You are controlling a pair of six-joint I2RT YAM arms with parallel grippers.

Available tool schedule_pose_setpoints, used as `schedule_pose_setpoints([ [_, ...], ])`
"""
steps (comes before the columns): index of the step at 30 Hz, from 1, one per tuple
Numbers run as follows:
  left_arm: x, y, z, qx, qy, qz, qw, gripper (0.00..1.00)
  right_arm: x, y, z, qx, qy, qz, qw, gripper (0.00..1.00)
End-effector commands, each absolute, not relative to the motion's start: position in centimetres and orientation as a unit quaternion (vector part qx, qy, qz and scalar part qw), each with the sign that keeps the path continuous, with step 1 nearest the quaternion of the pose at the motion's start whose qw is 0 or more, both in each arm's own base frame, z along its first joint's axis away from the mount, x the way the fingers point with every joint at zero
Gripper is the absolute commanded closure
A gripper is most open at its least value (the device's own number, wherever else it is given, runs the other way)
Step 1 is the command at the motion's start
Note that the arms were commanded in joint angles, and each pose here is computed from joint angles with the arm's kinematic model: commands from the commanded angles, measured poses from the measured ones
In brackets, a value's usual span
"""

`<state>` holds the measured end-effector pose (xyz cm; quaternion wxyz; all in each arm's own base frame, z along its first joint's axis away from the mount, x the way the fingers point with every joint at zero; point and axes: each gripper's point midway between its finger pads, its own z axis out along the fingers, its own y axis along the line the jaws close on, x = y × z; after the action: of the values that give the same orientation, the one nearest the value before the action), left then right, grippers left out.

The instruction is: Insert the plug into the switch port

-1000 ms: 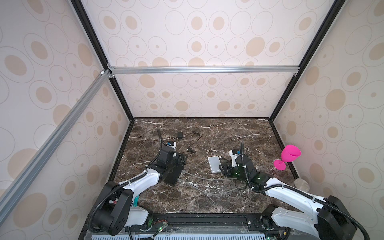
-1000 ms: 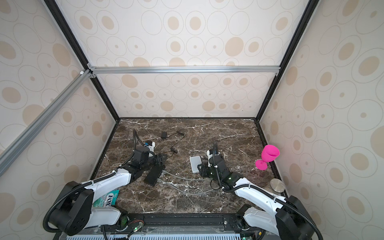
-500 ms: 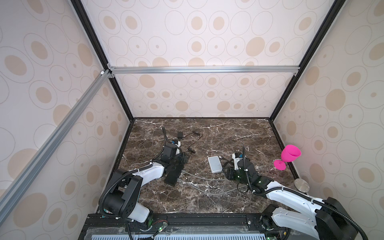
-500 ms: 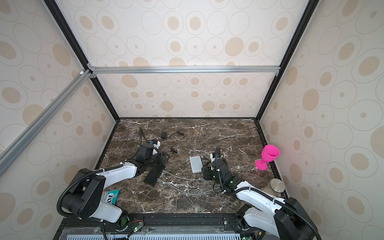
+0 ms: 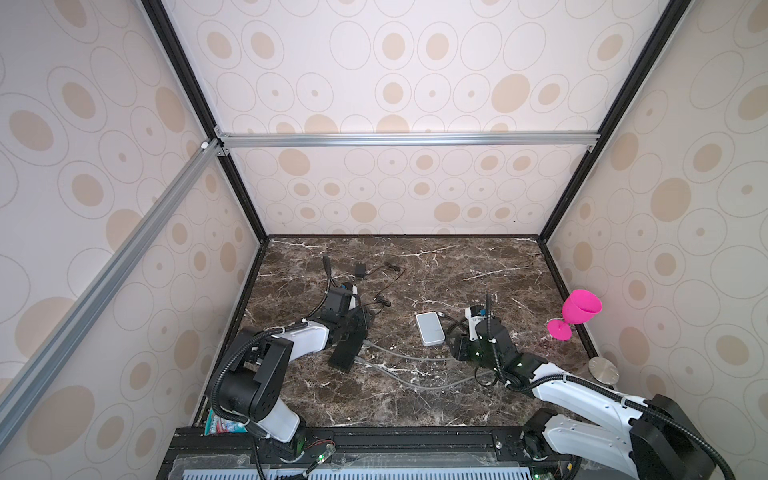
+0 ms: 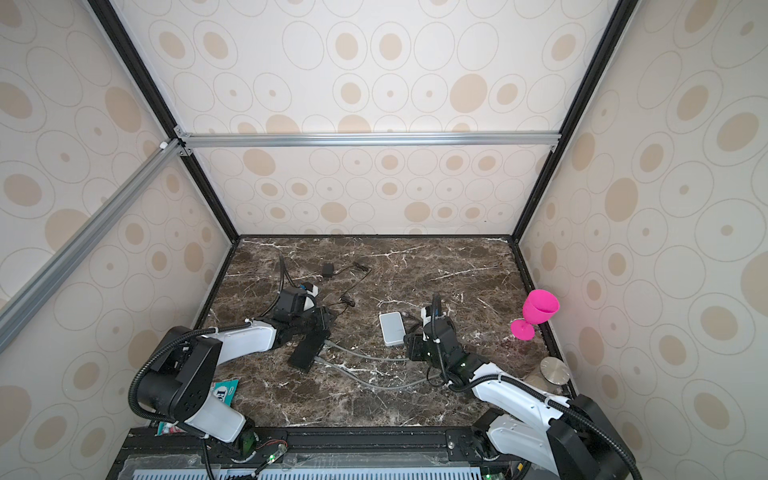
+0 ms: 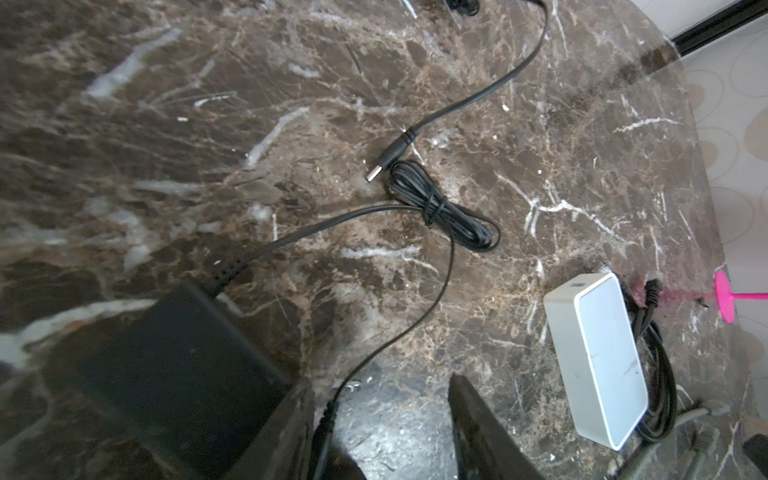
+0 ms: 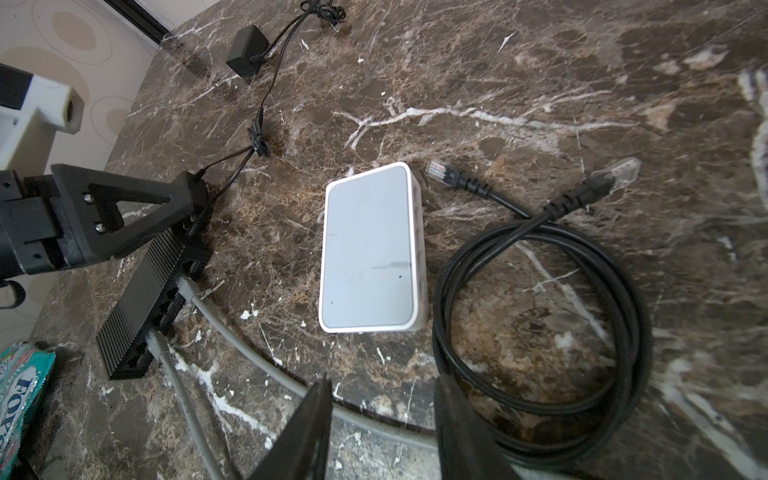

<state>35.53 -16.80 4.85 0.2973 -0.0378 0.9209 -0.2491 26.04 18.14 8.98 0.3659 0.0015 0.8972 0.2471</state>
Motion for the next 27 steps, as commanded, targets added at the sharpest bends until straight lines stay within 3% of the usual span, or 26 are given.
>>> schedule_pose_setpoints([
  [1, 36.7, -16.1, 5.1, -0.031, 0.921, -0.239, 0.305, 0.48, 26.2, 17.9, 8.8, 0.009, 0.896, 0.248, 0.369, 0.57],
  [17, 41.2, -9.6, 6.7, -0.094, 0.908, -0.199, 0.356, 0.45, 26.4, 17.4, 7.7, 0.009, 0.905, 0.223, 0.362, 0.57],
  [21, 40.1, -9.8, 8.7, -0.099, 0.893, -0.221, 0.378, 0.46, 26.1, 16.8, 7.3, 0.010, 0.915, 0.203, 0.349, 0.57],
  [27, 34.4, -13.1, 10.7, -0.058, 0.883, -0.246, 0.395, 0.41, 26.3, 16.0, 6.6, 0.002, 0.929, 0.160, 0.333, 0.55],
])
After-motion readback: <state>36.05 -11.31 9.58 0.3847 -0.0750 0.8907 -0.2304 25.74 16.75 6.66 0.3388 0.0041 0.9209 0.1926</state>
